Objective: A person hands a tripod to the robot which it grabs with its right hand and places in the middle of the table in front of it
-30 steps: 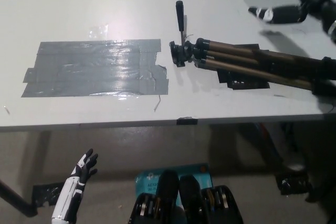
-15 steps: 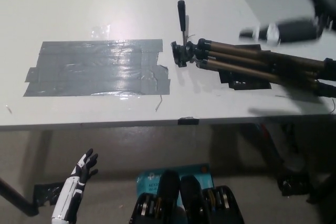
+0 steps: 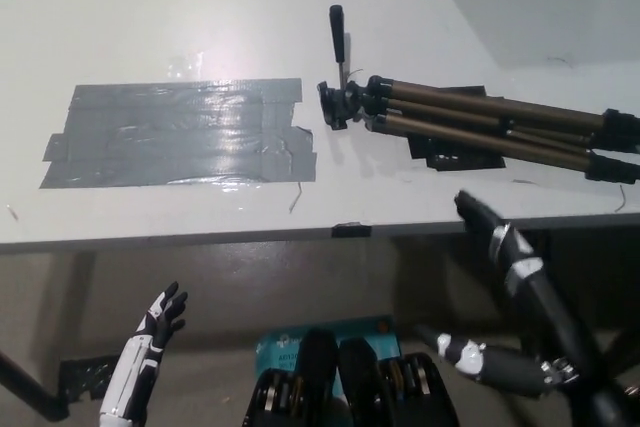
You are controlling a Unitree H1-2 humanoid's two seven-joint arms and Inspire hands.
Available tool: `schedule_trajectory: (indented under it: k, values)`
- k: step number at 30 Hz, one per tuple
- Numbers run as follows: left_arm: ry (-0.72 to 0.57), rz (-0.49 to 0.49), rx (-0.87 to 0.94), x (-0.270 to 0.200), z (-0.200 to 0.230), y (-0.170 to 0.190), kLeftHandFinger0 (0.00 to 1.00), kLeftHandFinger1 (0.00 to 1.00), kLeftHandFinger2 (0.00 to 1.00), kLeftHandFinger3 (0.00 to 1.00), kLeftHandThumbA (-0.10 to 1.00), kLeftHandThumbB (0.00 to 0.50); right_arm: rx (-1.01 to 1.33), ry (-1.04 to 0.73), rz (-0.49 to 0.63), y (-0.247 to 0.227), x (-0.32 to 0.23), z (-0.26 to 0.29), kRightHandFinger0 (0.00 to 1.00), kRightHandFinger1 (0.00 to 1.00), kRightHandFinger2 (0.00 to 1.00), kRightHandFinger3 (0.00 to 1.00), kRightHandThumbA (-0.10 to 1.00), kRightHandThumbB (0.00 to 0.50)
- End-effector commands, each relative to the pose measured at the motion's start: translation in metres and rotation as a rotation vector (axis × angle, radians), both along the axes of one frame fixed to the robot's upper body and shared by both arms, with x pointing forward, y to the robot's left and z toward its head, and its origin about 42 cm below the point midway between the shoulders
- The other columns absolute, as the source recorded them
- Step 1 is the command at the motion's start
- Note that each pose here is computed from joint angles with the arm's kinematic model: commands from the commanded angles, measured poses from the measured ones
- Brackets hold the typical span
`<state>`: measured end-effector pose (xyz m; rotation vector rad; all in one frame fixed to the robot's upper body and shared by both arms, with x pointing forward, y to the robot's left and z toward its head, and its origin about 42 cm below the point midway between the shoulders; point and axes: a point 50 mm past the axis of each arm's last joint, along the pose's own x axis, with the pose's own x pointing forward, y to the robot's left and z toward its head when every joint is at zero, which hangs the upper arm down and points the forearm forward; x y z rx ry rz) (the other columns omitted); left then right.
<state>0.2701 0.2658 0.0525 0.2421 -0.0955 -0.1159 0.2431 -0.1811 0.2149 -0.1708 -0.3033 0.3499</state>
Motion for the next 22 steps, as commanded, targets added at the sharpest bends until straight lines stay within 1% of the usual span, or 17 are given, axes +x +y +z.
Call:
schedule_trajectory:
  k: [1, 2, 5, 7, 8, 10, 11, 12, 15, 18, 22]
  values:
    - [-0.057, -0.057, 0.02, -0.002, 0.006, 0.002, 0.99, 1.0, 1.0, 1.0, 1.0, 0.283, 0.18, -0.059, -0.139, 0.008, 0.007, -0.034, 1.0, 1.0, 1.0, 1.0, 0.83, 0.173]
    - [-0.051, -0.062, 0.016, -0.005, 0.005, 0.001, 1.0, 1.0, 1.0, 1.0, 1.0, 0.282, 0.184, -0.023, -0.149, 0.008, 0.008, -0.043, 1.0, 1.0, 1.0, 1.0, 0.83, 0.165]
    - [-0.041, -0.059, 0.019, -0.009, 0.001, -0.001, 1.0, 1.0, 1.0, 1.0, 1.0, 0.284, 0.156, 0.053, -0.163, 0.008, 0.014, -0.07, 1.0, 1.0, 1.0, 1.0, 0.78, 0.104]
    - [-0.044, -0.054, 0.018, -0.008, 0.001, -0.001, 1.0, 1.0, 1.0, 1.0, 1.0, 0.288, 0.131, 0.082, -0.16, 0.007, 0.021, -0.082, 1.0, 1.0, 1.0, 1.0, 0.75, 0.104]
    - [-0.042, -0.05, 0.018, -0.007, 0.001, -0.001, 0.99, 1.0, 1.0, 1.0, 1.0, 0.295, 0.118, 0.101, -0.164, 0.006, 0.024, -0.086, 1.0, 1.0, 1.0, 1.0, 0.76, 0.115]
    - [-0.045, -0.043, 0.013, -0.007, 0.001, -0.001, 1.0, 1.0, 1.0, 1.0, 1.0, 0.292, 0.099, 0.146, -0.169, 0.003, 0.028, -0.094, 1.0, 1.0, 1.0, 1.0, 0.8, 0.141]
    - [-0.046, -0.044, 0.014, -0.008, 0.001, 0.0, 1.0, 1.0, 1.0, 1.0, 1.0, 0.288, 0.095, 0.153, -0.169, 0.003, 0.03, -0.097, 1.0, 1.0, 1.0, 1.0, 0.8, 0.133]
    - [-0.045, -0.044, 0.015, -0.008, 0.001, 0.001, 1.0, 1.0, 1.0, 1.0, 1.0, 0.294, 0.092, 0.158, -0.167, 0.001, 0.032, -0.099, 1.0, 1.0, 1.0, 1.0, 0.8, 0.137]
    - [-0.052, -0.046, 0.018, -0.006, 0.003, 0.001, 1.0, 1.0, 1.0, 1.0, 1.0, 0.289, 0.082, 0.173, -0.171, -0.001, 0.036, -0.1, 1.0, 1.0, 1.0, 1.0, 0.8, 0.138]
    - [-0.06, -0.043, 0.018, -0.005, 0.006, 0.001, 1.0, 1.0, 1.0, 1.0, 1.0, 0.288, 0.072, 0.177, -0.163, -0.001, 0.038, -0.102, 1.0, 1.0, 1.0, 1.0, 0.77, 0.119]
    - [-0.07, -0.047, 0.012, -0.004, 0.008, 0.002, 0.99, 1.0, 1.0, 1.0, 1.0, 0.285, 0.062, 0.184, -0.168, -0.001, 0.039, -0.103, 1.0, 1.0, 1.0, 1.0, 0.76, 0.116]
